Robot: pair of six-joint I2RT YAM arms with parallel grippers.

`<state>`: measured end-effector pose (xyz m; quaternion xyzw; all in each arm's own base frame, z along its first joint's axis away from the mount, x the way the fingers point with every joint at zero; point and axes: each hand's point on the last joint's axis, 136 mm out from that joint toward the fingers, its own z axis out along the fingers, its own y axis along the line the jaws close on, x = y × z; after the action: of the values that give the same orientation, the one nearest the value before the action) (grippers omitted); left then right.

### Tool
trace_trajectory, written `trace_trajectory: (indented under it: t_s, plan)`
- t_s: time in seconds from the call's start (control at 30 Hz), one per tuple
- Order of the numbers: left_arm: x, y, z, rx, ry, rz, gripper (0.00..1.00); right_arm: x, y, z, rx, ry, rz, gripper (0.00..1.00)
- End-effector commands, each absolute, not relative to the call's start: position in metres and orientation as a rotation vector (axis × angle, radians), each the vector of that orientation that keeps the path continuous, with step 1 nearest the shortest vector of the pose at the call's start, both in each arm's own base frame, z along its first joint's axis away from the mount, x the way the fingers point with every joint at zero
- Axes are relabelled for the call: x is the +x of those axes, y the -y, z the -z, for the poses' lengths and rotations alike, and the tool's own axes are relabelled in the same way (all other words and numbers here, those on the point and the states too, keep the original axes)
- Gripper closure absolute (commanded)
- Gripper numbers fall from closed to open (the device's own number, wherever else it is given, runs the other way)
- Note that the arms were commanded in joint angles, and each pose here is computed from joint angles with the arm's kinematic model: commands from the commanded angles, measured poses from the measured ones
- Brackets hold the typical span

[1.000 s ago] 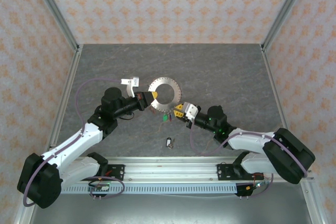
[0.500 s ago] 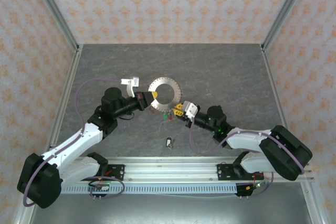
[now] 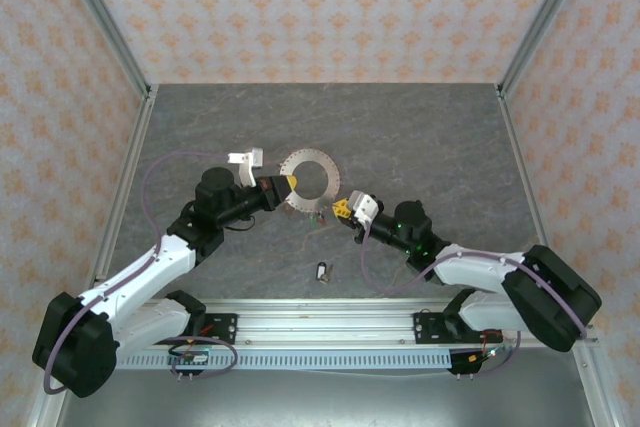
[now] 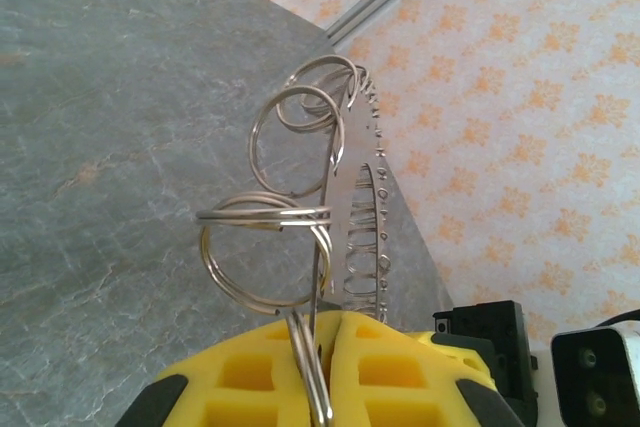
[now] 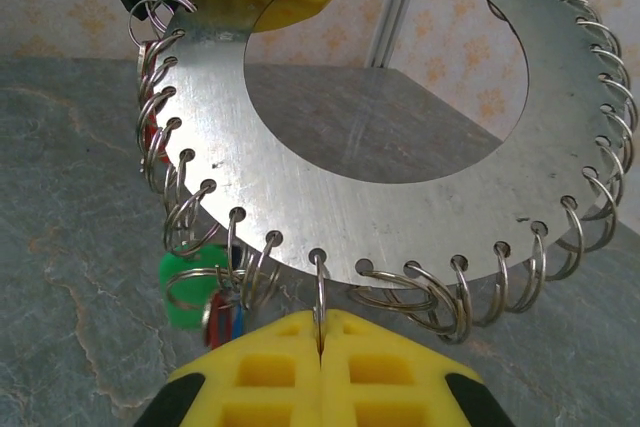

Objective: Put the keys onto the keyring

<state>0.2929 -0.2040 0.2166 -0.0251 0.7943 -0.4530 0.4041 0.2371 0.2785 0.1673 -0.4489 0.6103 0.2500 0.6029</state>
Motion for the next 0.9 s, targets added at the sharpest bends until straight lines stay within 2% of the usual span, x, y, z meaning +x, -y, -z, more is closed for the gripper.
trace_trajectory:
  t_s: [0.0,0.23,0.5,0.53,0.67,0.77,0.87]
  plan:
    - [0.300,0.187,-0.186,-0.205,-2.078,1.041,0.90,0.241,-0.283,-0.185,-1.006,-1.435,-0.609,1.00]
    - [0.294,0.174,-0.118,-0.390,-2.219,0.976,0.79,0.242,-0.300,-0.147,-1.101,-1.579,-0.692,1.00]
    - [0.283,0.165,-0.056,-0.455,-2.411,0.825,0.69,0.239,-0.318,-0.099,-1.244,-1.716,-0.770,1.00]
    - [0.282,0.163,-0.051,-0.453,-2.436,0.797,0.68,0.239,-0.318,-0.094,-1.258,-1.732,-0.771,1.00]
    - [0.274,0.142,-0.036,-0.492,-2.482,0.643,0.52,0.246,-0.314,-0.075,-1.292,-1.783,-0.691,1.00]
    - [0.271,0.127,-0.041,-0.483,-2.461,0.547,0.48,0.249,-0.312,-0.074,-1.320,-1.790,-0.644,1.00]
    - [0.274,0.129,-0.066,-0.402,-2.368,0.595,0.46,0.244,-0.319,-0.088,-1.333,-1.723,-0.724,1.00]
